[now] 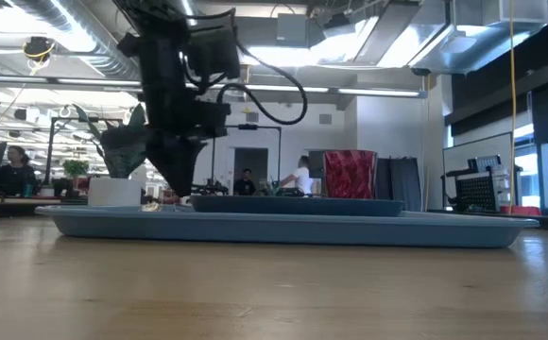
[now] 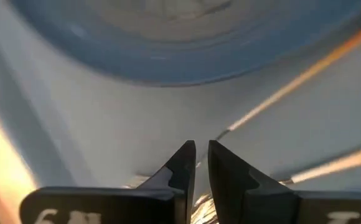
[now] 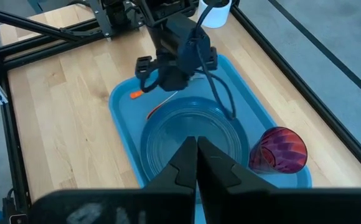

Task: Pick and place plate/cup/fork/spoon on tray
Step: Adjust the orange fork on the blue tray

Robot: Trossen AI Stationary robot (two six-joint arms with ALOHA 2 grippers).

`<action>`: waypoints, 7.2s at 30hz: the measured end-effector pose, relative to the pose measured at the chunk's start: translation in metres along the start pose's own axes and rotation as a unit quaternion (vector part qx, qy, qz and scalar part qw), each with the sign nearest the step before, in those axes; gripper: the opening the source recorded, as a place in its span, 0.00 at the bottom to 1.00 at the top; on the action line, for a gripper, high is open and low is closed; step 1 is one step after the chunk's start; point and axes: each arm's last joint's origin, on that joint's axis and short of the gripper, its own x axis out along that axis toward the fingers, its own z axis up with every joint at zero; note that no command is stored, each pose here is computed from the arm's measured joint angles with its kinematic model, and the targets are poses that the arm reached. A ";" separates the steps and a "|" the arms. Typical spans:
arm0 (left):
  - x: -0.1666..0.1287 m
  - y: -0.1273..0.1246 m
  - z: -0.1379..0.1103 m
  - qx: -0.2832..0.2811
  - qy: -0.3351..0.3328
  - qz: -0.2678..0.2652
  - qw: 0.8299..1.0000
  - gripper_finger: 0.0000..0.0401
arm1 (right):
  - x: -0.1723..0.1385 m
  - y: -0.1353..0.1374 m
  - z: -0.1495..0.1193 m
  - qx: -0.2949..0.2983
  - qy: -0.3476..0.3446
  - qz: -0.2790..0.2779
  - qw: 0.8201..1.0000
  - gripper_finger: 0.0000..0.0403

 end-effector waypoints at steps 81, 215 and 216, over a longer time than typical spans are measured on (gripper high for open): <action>0.023 -0.007 -0.015 0.136 0.013 -0.040 0.990 0.09 | 0.000 0.000 0.000 -0.001 0.000 0.000 1.000 0.02; -0.030 -0.025 0.015 -0.049 -0.156 -0.074 0.984 0.00 | 0.001 -0.001 0.000 -0.053 -0.012 -0.023 0.998 0.01; -0.035 -0.021 0.013 -0.058 -0.158 -0.078 0.983 0.00 | 0.000 -0.001 0.000 -0.059 -0.012 -0.024 0.998 0.01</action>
